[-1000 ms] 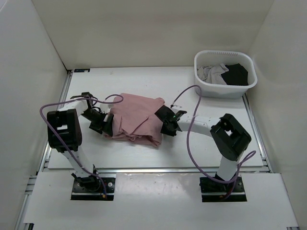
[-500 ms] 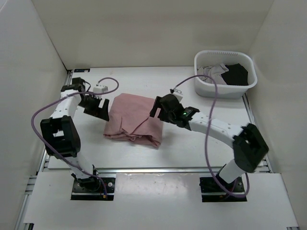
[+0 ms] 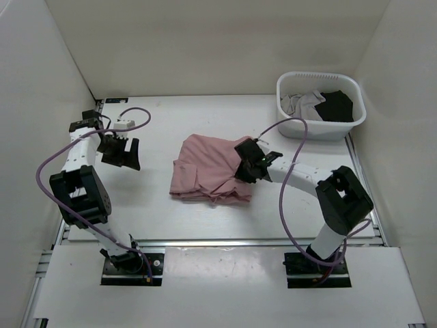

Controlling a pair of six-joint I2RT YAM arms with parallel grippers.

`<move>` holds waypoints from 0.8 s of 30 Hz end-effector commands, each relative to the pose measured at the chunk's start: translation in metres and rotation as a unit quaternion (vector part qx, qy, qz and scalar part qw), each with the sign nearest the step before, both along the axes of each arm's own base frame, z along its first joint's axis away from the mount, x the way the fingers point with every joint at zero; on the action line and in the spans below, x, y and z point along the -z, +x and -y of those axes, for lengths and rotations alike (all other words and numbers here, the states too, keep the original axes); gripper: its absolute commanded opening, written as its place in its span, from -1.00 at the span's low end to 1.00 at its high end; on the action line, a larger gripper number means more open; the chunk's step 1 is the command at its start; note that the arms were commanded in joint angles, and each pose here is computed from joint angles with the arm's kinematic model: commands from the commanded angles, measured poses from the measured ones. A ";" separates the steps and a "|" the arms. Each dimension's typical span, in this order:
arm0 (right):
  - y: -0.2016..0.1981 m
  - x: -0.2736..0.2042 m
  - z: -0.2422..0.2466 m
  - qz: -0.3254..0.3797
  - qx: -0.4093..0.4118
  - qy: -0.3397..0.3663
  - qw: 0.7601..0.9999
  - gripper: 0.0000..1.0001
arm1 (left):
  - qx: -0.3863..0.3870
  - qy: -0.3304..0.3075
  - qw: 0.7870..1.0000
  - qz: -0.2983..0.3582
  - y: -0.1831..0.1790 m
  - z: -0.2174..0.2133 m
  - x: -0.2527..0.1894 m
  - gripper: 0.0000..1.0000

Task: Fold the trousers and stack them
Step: Fold the trousers

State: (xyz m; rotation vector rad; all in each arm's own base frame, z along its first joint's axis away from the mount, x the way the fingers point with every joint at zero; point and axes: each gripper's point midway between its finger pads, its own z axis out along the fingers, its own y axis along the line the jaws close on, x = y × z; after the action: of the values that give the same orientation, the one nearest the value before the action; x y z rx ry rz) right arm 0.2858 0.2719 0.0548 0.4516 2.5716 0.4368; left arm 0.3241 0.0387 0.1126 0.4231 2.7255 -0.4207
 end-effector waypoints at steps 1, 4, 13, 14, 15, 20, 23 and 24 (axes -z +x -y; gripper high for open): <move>0.018 -0.002 0.026 -0.002 -0.063 -0.071 0.995 -0.57 | 0.003 -0.001 1.000 0.012 -0.007 0.004 -0.011 1.00; 0.036 0.003 0.018 -0.017 -0.124 -0.057 0.990 -0.20 | -0.001 -0.009 1.000 0.007 -0.007 0.006 -0.009 1.00; 0.078 -0.062 0.077 0.045 -0.137 -0.233 0.962 0.99 | -0.005 0.013 1.000 0.012 -0.013 0.001 -0.018 1.00; 0.079 -0.078 0.086 0.060 -0.123 -0.246 0.960 0.99 | -0.007 0.022 0.999 0.022 -0.011 -0.002 -0.025 1.00; 0.075 -0.092 0.095 0.068 -0.113 -0.255 0.958 0.99 | -0.007 0.026 0.999 0.036 -0.008 -0.003 -0.033 1.00; 0.037 -0.184 0.130 0.149 -0.050 -0.236 0.959 0.99 | -0.031 0.064 0.995 0.076 -0.010 -0.015 -0.060 1.00; -0.006 -0.204 0.176 0.141 0.002 -0.252 0.957 0.99 | -0.062 0.106 0.987 0.107 -0.017 -0.030 -0.078 1.00; -0.016 -0.214 0.195 0.149 0.032 -0.271 0.950 0.99 | -0.074 0.110 0.984 0.117 -0.020 -0.036 -0.085 1.00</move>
State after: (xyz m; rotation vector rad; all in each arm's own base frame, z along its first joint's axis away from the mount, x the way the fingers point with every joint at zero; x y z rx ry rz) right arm 0.3073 0.1360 0.2587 0.1325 2.2551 0.0155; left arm 0.3083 0.0545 0.1623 0.3833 2.6459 -0.1920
